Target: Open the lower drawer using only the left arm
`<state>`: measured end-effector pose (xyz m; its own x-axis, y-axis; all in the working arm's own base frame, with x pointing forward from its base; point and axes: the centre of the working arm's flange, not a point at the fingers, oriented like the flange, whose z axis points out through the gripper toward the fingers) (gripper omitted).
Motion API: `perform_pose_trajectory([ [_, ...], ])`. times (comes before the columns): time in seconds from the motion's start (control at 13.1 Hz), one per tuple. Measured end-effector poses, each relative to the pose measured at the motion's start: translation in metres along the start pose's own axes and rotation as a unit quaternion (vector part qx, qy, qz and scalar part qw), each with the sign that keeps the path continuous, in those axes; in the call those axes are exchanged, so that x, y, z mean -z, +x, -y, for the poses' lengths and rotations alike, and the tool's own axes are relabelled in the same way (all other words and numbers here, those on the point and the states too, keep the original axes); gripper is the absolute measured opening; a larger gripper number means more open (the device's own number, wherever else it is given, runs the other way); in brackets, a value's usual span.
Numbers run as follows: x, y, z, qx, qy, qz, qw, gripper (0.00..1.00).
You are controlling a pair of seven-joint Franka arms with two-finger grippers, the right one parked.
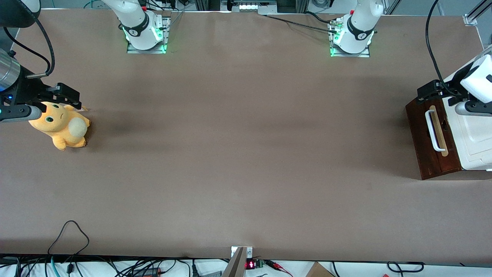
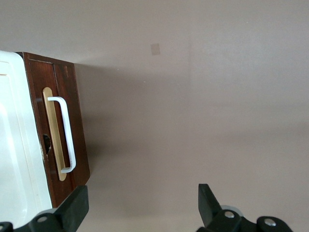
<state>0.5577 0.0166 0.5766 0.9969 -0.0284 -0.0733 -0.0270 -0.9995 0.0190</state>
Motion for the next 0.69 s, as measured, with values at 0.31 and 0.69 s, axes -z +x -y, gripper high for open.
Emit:
perform_pose_trajectory([
  [0.31, 0.0035, -0.002, -0.0044, -0.004, 0.0, 0.006, 1.0, 1.0],
  [0.69, 0.0035, -0.0046, -0.0058, -0.007, -0.001, 0.017, 0.9998, 1.0],
])
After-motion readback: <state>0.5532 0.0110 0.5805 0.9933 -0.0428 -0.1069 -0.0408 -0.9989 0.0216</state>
